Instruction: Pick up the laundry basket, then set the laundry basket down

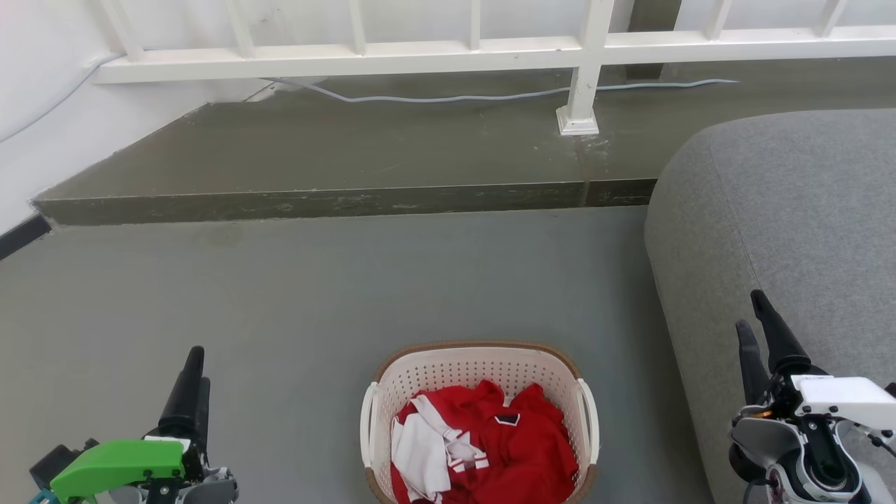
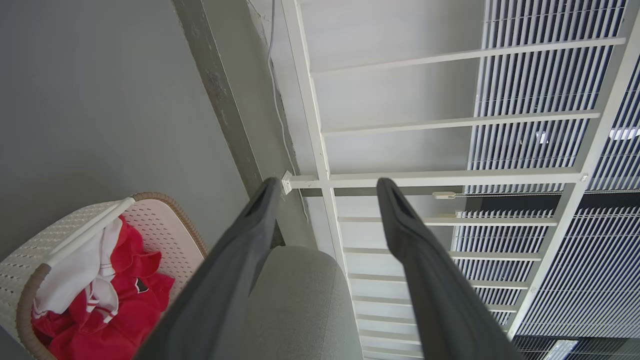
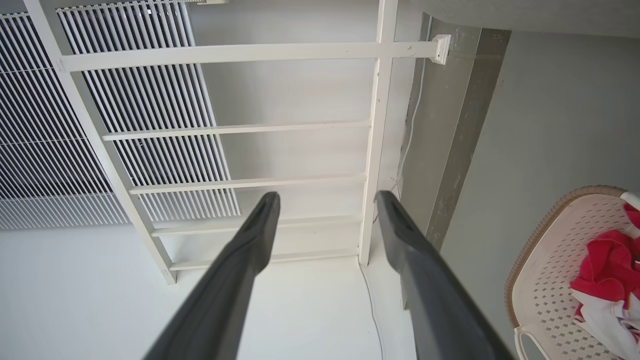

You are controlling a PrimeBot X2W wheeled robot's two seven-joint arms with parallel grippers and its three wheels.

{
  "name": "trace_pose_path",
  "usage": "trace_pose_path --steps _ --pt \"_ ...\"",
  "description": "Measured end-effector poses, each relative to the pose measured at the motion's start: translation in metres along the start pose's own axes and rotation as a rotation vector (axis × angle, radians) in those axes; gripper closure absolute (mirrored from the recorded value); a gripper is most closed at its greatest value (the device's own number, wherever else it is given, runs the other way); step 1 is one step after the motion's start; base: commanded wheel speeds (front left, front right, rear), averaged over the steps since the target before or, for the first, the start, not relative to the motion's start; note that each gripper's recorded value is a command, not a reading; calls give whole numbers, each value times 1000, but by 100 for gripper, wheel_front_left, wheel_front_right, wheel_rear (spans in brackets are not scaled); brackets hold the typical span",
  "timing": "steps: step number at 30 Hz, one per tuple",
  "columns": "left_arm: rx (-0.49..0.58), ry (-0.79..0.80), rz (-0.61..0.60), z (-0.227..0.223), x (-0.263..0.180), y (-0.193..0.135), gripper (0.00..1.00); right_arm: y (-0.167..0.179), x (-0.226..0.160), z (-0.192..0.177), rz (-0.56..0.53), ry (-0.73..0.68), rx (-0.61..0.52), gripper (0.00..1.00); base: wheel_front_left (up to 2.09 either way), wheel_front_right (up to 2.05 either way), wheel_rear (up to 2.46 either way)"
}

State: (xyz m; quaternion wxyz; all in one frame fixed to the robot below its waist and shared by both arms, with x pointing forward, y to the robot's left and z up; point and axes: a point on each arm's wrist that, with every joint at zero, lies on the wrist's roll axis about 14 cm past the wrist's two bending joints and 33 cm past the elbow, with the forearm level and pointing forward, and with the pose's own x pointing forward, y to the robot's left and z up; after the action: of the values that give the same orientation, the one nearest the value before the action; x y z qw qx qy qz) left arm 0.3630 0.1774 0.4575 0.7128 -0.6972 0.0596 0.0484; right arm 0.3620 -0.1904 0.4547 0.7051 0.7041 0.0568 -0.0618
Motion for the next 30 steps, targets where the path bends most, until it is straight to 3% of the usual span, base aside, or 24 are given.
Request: trace_pose_path --steps 10,30 --pt "151 23 -10 -5 1 -3 0 8 2 -2 22 0 -118 0 0 0 0" --pt "511 43 -43 -13 3 -11 0 9 3 -16 46 72 -511 0 0 0 0"
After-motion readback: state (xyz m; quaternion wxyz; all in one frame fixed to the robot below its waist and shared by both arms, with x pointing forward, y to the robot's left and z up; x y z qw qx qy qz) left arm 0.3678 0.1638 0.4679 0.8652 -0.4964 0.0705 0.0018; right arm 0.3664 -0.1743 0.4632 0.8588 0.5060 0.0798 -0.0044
